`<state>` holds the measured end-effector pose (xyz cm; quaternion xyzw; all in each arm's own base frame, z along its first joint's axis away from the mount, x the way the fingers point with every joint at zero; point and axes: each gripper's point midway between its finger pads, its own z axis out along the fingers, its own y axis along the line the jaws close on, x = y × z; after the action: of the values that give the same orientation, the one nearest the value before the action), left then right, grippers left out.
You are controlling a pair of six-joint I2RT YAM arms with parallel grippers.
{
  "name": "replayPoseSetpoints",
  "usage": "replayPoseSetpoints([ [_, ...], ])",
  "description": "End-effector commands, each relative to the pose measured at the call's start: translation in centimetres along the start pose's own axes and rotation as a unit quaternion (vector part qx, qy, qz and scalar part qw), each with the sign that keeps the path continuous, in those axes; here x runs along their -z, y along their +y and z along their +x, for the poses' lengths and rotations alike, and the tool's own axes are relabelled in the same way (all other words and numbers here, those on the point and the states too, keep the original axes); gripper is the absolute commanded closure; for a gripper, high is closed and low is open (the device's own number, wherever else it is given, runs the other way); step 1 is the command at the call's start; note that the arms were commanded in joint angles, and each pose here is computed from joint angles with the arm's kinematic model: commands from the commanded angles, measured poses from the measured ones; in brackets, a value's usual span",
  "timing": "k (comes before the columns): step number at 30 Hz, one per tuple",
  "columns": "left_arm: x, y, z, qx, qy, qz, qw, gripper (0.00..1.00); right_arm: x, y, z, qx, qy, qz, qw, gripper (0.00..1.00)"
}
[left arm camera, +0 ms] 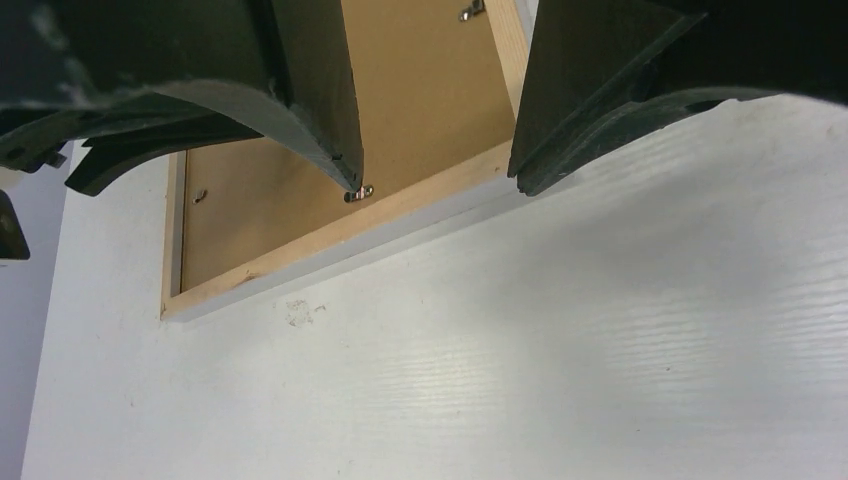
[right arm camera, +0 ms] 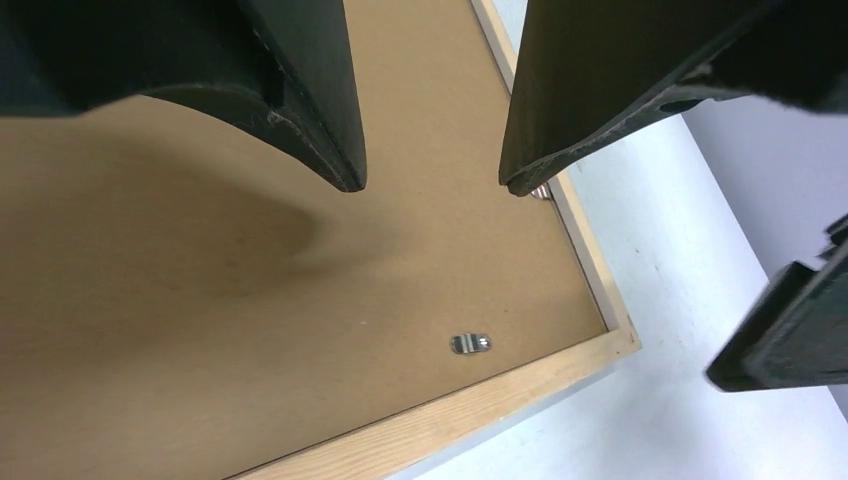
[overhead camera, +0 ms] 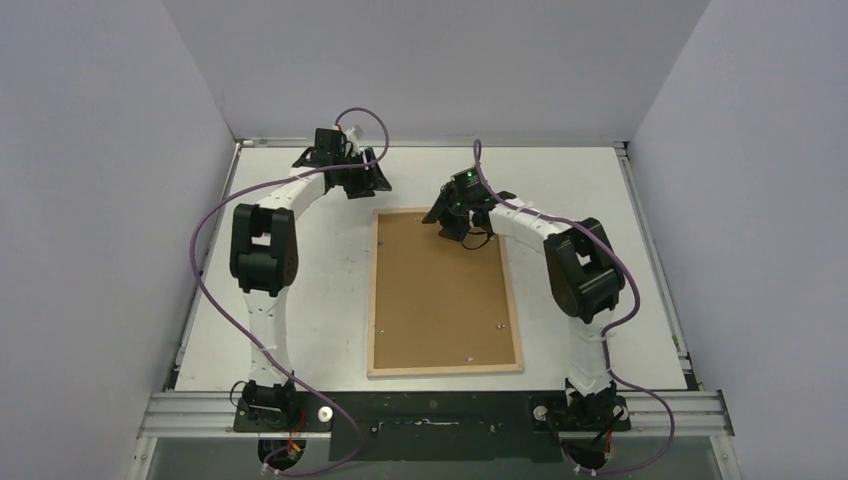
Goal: Put the photo into the frame
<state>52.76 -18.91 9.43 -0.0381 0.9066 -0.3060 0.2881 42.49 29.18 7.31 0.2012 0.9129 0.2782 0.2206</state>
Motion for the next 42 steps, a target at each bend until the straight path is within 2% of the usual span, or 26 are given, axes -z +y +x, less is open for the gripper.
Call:
replayPoseSetpoints([
  [1, -1.4, -2.5, -2.4, -0.042, -0.033, 0.089, 0.995, 0.47, -0.3, 5.4, -2.8, -0.041, -0.076, -0.053, 0.995, 0.47],
  [6, -2.5, -3.3, -2.3, -0.05, -0.033, 0.139, 0.988, 0.5, -2.2, 5.7, -2.5, -0.067, -0.101, -0.038, 0.992, 0.48],
  [8, -2.8, -3.3, -2.3, -0.051, -0.032, 0.148, 0.987, 0.56, -2.8, 5.3, -2.5, -0.081, -0.117, -0.023, 0.99, 0.5],
  [11, -3.5, -2.9, -2.3, -0.047, -0.031, 0.148, 0.987, 0.64, -3.5, 5.2, -2.6, -0.098, -0.136, -0.011, 0.986, 0.59],
  [16, -4.6, -2.5, -1.0, -0.042, -0.01, 0.168, 0.985, 0.71, -4.5, 5.8, -2.8, -0.103, -0.154, -0.004, 0.983, 0.7],
  [21, -4.9, -3.0, 0.7, -0.059, 0.012, 0.196, 0.979, 0.71, -4.7, 5.4, -2.6, -0.102, -0.164, 0.023, 0.981, 0.73],
  [27, -5.3, -2.3, 1.8, -0.067, 0.029, 0.189, 0.979, 0.71, -5.9, 5.0, -2.2, -0.111, -0.156, 0.026, 0.981, 0.72],
  [32, -5.7, -1.7, 2.4, -0.065, 0.036, 0.186, 0.98, 0.71, -6.6, 4.9, -2.0, -0.111, -0.15, 0.023, 0.982, 0.77],
  [42, -6.1, -1.1, 3.0, -0.06, 0.045, 0.18, 0.981, 0.71, -7.6, 3.1, -2.2, -0.088, -0.15, 0.046, 0.984, 0.78],
])
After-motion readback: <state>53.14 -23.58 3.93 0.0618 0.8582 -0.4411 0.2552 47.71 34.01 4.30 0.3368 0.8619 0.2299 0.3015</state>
